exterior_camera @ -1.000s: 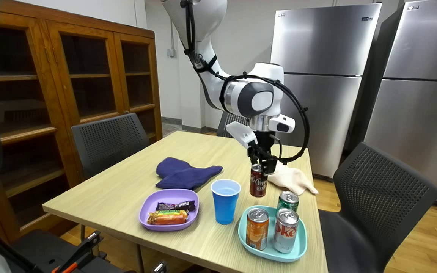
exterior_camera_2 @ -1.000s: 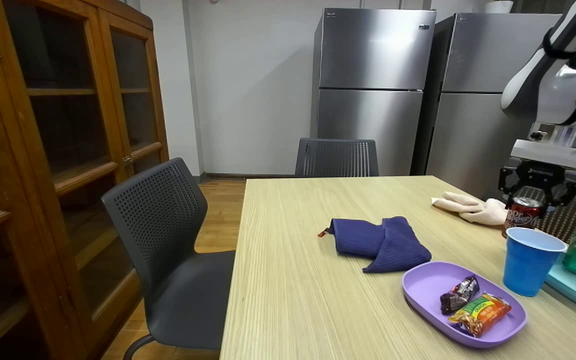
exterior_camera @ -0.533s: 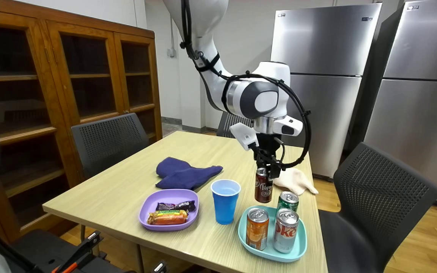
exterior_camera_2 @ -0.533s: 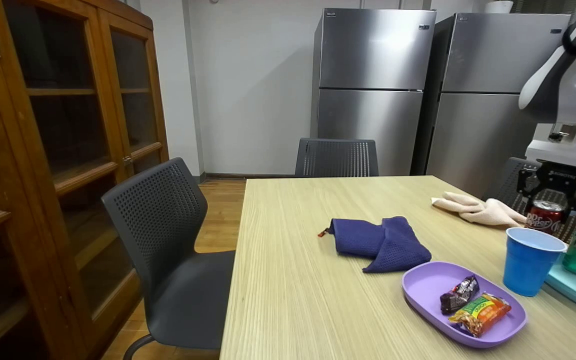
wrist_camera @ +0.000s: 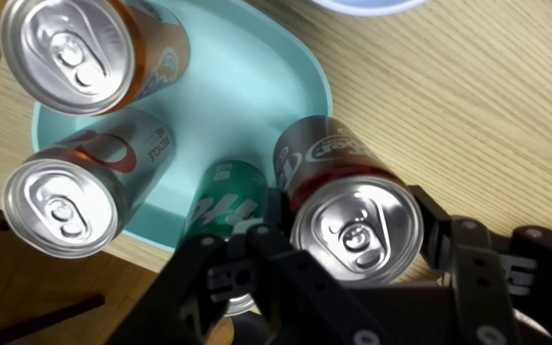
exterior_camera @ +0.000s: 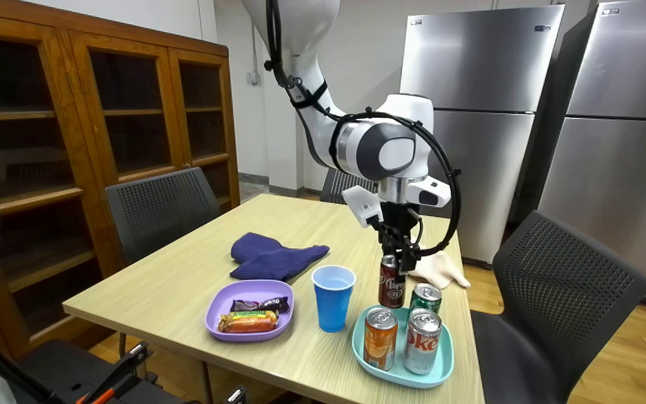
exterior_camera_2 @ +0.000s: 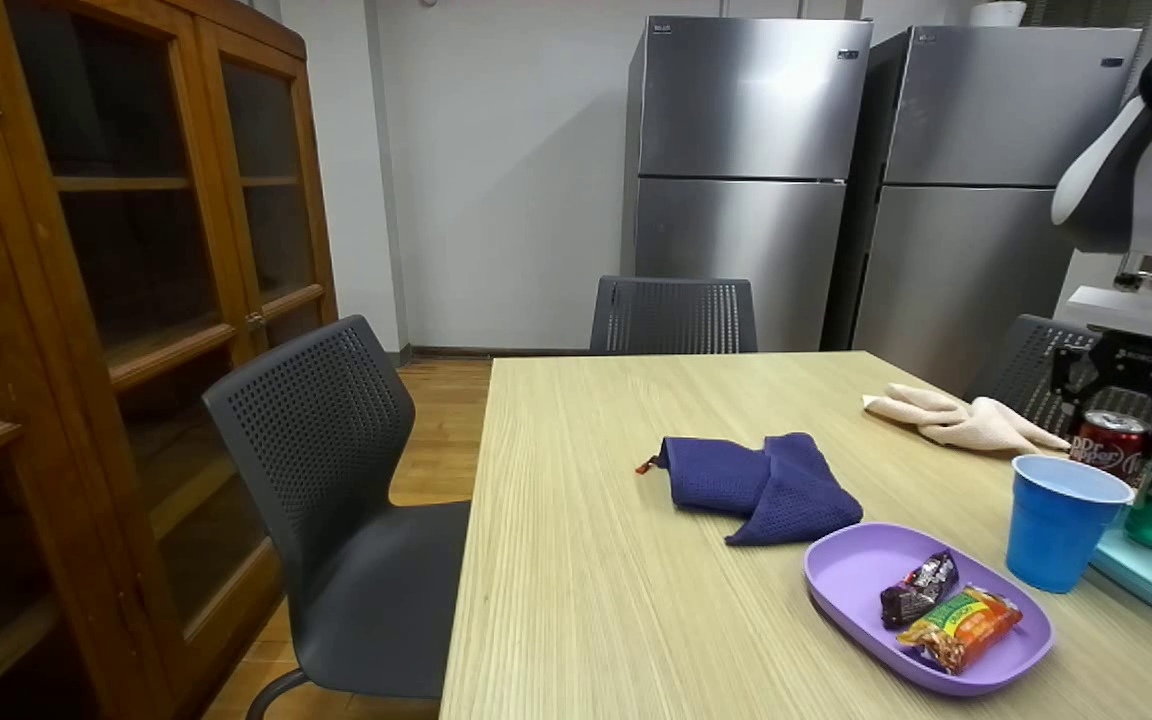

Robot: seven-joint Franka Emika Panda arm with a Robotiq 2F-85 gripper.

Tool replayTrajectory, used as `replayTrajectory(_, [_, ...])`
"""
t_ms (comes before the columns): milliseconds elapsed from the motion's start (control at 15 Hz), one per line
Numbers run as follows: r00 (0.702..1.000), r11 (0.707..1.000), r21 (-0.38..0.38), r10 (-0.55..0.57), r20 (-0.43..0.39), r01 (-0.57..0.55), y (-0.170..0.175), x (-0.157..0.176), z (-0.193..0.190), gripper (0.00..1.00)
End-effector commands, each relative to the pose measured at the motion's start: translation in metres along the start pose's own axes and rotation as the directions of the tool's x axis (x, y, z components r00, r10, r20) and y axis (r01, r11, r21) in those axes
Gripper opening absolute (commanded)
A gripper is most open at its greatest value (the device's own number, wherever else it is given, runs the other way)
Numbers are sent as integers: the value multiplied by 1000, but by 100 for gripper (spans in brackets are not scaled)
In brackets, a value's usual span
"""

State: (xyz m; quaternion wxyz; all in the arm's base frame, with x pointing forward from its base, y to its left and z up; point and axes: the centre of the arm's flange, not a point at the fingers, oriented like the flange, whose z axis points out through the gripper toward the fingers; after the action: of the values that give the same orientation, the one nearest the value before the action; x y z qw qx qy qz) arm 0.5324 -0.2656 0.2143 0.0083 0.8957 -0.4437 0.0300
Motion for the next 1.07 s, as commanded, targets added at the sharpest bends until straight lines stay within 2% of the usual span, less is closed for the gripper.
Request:
replayTrajectory(0, [1000,1000,-6,22,2,-22,4,-16,-19,39])
replayTrajectory(1000, [997,996,-47,76,25,-75,13,-25,0,39])
